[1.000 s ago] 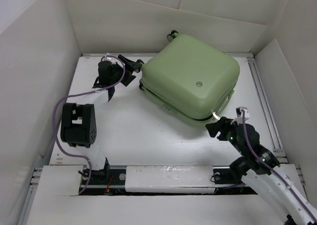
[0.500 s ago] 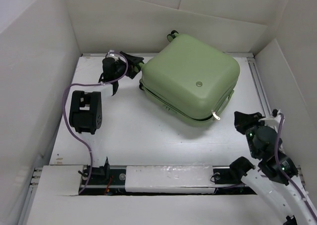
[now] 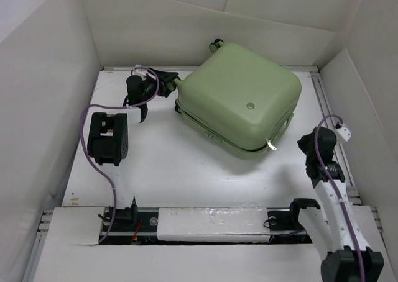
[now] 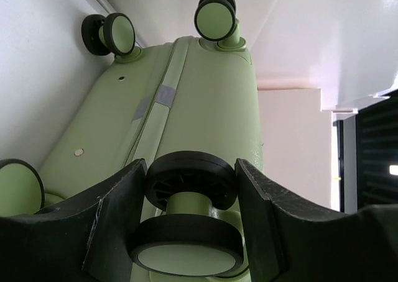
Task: Pack the luggage
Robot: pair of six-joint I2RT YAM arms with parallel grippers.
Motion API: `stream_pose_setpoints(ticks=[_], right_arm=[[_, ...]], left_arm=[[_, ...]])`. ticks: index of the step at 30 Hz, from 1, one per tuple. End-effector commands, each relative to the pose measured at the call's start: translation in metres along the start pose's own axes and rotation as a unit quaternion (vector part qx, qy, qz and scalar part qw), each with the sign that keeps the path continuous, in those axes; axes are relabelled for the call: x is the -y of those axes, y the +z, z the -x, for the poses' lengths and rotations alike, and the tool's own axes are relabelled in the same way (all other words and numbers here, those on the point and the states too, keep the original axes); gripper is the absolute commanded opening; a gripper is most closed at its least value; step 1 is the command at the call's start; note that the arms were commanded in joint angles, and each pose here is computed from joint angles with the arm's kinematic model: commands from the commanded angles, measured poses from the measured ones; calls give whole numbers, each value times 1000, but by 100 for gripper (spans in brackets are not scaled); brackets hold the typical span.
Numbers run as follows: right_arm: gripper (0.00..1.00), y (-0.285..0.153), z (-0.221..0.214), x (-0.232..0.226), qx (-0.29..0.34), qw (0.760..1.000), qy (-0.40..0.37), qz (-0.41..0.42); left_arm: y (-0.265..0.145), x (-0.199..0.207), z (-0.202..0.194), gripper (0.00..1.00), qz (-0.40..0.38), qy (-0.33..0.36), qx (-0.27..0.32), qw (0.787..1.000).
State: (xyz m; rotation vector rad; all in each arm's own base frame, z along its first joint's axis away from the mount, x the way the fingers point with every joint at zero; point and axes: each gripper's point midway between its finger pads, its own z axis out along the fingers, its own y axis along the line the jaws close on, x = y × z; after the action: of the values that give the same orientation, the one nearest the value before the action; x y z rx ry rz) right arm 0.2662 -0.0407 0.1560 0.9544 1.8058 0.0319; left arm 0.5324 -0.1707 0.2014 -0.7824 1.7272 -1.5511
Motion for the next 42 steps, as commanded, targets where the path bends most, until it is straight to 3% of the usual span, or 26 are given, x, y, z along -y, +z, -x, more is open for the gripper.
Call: stream_pose_setpoints(ticks=[1, 5, 12, 17, 24, 31, 37, 42], right_arm=[[31, 13, 3, -35, -29, 992, -16, 122], [34, 37, -31, -36, -113, 983, -27, 144], [32, 58, -72, -41, -201, 960, -36, 191], [32, 62, -68, -48, -191, 957, -40, 214], [35, 66, -86, -63, -232, 934, -40, 268], [32, 50, -88, -99, -229, 911, -70, 335], [32, 31, -79, -142, -222, 889, -110, 385], [32, 15, -98, -165, -241, 871, -141, 404]], left_arm=[[-28, 102, -18, 0, -121, 64, -21, 990], [-47, 119, -26, 0, -124, 84, -19, 988], [-63, 138, -32, 0, -139, 83, -28, 986], [-75, 158, -40, 0, -154, 87, -37, 984], [-85, 104, -54, 0, -104, 76, -46, 991], [-84, 48, -48, 0, -74, 28, -33, 996], [-86, 49, -18, 0, -69, 36, -4, 997], [-80, 45, 11, 0, -47, 47, 16, 998]])
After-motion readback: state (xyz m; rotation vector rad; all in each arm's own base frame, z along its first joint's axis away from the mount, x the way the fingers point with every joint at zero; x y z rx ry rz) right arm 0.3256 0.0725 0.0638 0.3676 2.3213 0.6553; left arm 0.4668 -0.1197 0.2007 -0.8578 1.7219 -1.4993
